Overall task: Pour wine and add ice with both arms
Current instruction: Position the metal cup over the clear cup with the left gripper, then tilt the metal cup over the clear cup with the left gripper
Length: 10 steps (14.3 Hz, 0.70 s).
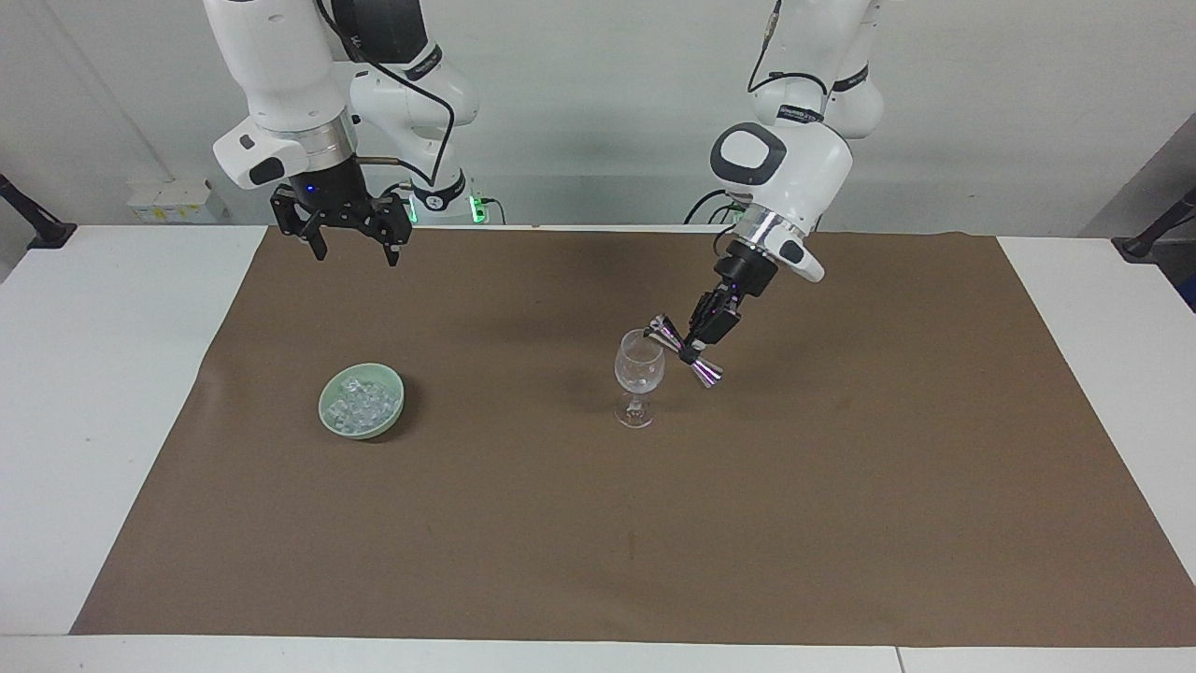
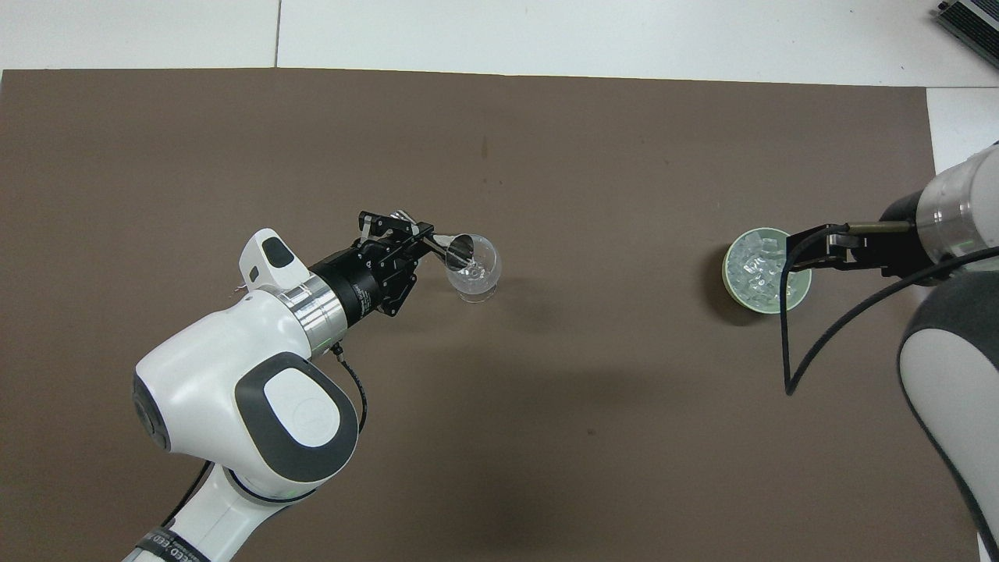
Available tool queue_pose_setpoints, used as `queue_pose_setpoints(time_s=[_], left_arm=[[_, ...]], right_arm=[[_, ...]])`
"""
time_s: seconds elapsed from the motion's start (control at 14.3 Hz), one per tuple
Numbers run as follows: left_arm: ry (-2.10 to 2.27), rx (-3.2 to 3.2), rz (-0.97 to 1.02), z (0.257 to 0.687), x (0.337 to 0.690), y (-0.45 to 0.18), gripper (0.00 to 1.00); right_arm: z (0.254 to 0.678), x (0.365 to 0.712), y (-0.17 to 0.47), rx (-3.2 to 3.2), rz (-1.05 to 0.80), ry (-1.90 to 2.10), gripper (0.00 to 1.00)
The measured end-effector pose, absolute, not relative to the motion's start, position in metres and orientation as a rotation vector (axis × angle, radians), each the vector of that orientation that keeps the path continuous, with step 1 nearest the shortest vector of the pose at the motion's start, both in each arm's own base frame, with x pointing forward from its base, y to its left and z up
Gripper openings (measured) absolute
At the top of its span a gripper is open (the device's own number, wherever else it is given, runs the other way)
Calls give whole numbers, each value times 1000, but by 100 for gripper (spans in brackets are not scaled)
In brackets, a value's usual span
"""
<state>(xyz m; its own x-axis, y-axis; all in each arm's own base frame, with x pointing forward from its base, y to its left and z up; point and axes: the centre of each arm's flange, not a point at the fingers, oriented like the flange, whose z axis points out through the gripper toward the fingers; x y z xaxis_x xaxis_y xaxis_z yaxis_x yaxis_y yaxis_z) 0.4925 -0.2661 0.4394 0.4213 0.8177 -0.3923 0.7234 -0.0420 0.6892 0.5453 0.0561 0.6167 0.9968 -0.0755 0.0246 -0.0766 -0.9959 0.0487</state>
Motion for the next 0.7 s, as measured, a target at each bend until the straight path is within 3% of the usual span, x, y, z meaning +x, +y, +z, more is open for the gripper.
queue_pose_setpoints(time_s=[0.7], left_arm=[[1246,1847,224,441,490,-272,22]], right_arm=[[617,545,56,3090,35,-118,100]])
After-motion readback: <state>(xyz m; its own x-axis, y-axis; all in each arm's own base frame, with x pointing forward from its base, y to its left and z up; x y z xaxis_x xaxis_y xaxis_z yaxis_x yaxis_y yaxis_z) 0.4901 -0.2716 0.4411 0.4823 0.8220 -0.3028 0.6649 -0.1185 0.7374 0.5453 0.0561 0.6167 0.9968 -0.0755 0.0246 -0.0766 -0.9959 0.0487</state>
